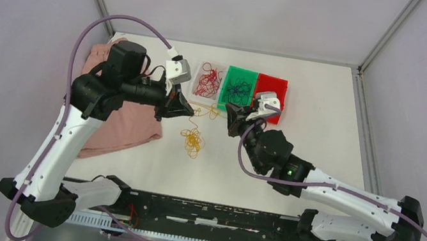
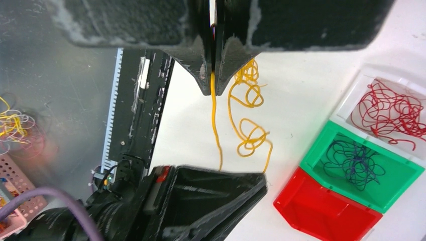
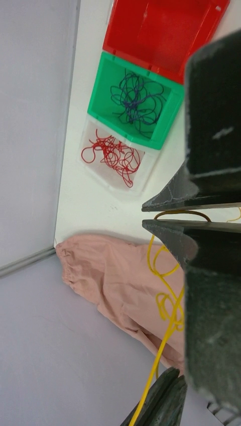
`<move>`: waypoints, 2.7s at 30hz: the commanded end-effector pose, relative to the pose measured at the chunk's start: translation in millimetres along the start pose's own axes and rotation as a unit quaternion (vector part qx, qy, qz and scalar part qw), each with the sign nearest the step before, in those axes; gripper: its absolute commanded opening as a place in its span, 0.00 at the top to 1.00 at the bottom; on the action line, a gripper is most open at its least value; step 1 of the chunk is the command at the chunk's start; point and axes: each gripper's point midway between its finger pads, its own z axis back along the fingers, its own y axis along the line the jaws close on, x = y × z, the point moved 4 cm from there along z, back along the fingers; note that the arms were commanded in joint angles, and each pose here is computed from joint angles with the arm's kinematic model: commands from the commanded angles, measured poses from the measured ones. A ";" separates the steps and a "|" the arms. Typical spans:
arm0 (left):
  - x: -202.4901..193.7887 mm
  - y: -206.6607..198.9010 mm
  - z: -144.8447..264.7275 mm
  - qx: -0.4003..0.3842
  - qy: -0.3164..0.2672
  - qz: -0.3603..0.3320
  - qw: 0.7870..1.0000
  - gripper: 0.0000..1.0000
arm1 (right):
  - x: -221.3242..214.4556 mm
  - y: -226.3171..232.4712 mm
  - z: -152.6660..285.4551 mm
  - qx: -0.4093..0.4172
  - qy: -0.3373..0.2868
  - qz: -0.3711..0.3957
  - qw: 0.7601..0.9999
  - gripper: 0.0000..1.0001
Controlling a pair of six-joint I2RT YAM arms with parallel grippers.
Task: Untangle the cables
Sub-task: Untie the cable.
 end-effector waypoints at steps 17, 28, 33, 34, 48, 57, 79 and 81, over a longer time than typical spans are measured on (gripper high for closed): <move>18.7 38.2 15.7 0.146 -0.012 -0.079 0.986 0.97 | 41.8 30.0 36.3 0.146 -0.005 -0.060 0.988 0.42; 14.7 36.1 9.9 0.138 -0.014 -0.031 0.990 0.97 | 61.8 86.6 23.0 0.222 -0.045 -0.039 0.973 0.35; 13.1 32.6 9.7 0.128 -0.013 -0.030 0.991 0.97 | 58.9 85.0 11.0 0.190 -0.046 -0.015 0.981 0.37; 13.2 31.3 9.5 0.125 -0.013 -0.029 0.992 0.97 | 57.0 83.3 8.6 0.181 -0.045 -0.008 0.982 0.38; 16.9 12.2 10.9 0.071 -0.022 -0.030 0.997 0.97 | 50.7 69.3 -12.3 0.098 -0.056 0.060 0.992 0.47; 21.4 8.3 12.1 0.061 -0.028 -0.031 0.997 0.97 | 50.2 58.4 -17.3 0.058 -0.059 0.107 0.991 0.51; 43.7 -16.9 23.4 0.001 -0.055 -0.048 0.997 0.97 | 18.2 61.0 -41.9 -0.025 -0.086 0.087 0.992 0.44; 48.8 -22.8 26.8 -0.011 -0.062 -0.053 0.997 0.97 | 8.1 53.4 -42.4 -0.044 -0.080 0.093 0.991 0.44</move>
